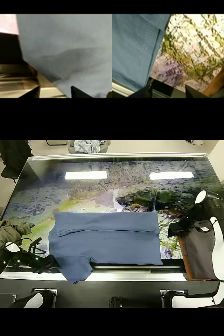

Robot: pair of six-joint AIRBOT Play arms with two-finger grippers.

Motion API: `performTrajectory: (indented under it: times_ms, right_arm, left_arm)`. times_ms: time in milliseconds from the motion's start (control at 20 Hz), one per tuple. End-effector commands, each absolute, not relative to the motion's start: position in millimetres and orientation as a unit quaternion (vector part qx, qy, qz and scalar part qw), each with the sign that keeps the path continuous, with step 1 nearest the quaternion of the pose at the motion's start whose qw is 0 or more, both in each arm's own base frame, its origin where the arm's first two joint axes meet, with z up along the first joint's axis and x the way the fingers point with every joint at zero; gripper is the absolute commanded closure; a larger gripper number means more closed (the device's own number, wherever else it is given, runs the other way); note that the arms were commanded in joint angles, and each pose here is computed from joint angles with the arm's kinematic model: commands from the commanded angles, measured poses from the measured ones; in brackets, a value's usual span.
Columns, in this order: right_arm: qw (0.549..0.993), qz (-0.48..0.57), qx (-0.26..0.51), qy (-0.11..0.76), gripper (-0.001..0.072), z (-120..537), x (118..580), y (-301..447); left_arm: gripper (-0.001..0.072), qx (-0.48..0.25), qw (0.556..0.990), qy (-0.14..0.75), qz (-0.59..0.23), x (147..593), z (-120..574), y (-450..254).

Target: Fold the shirts.

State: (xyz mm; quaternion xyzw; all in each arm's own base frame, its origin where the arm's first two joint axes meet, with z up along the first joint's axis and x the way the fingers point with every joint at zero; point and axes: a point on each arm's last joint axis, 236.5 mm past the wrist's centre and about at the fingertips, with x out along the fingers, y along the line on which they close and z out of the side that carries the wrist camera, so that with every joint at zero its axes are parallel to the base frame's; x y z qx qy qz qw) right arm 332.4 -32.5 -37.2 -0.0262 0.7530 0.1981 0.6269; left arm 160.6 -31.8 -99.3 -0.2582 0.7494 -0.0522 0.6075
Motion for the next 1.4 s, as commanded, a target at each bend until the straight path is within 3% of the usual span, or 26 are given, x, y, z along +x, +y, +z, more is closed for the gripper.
performTrajectory:
  times_ms: [0,100,200,250,300,600,950,1100,1200,1250,1300,1350]
  right_arm:
    - [0.629,0.198,-0.027,0.751,0.021,-38,333,-32]
    - [0.631,0.197,-0.026,0.75,0.02,-40,329,-31]
    - [0.629,0.197,-0.024,0.752,0.0125,-47,315,-28]
    - [0.626,0.2,-0.023,0.754,0.0124,-54,303,-25]
    - [0.627,0.204,-0.019,0.752,0.0124,-58,292,-20]
    - [0.624,0.241,0.031,0.743,0.009,-81,231,21]
    - [0.595,0.219,0.05,0.772,0.0092,-97,204,22]
    - [0.596,0.216,0.093,0.768,0.0119,-105,199,38]
    - [0.6,0.214,0.11,0.763,0.0219,-110,199,45]
    - [0.608,0.198,0.115,0.761,0.0347,-113,203,43]
    - [0.616,0.185,0.118,0.757,0.0563,-115,208,41]
    - [0.624,0.177,0.121,0.752,0.0675,-117,213,40]
  left_arm:
    - [0.0253,-0.258,0.627,0.734,-0.043,167,-110,-33]
    - [0.0255,-0.264,0.632,0.728,-0.039,173,-110,-37]
    - [0.0449,-0.258,0.637,0.725,-0.037,176,-112,-40]
    - [0.0604,-0.256,0.637,0.726,-0.038,176,-112,-42]
    - [0.0677,-0.252,0.638,0.727,-0.041,176,-112,-43]
    - [0.0678,-0.25,0.645,0.721,-0.041,180,-112,-41]
    - [0.0678,-0.243,0.652,0.717,-0.047,181,-110,-40]
    - [0.0678,-0.243,0.653,0.716,-0.046,182,-110,-40]
    - [0.0678,-0.243,0.653,0.716,-0.046,182,-110,-40]
    - [0.0677,-0.242,0.653,0.716,-0.047,182,-110,-40]
    - [0.0678,-0.24,0.654,0.715,-0.049,182,-110,-40]
    - [0.0678,-0.239,0.655,0.715,-0.05,182,-110,-39]
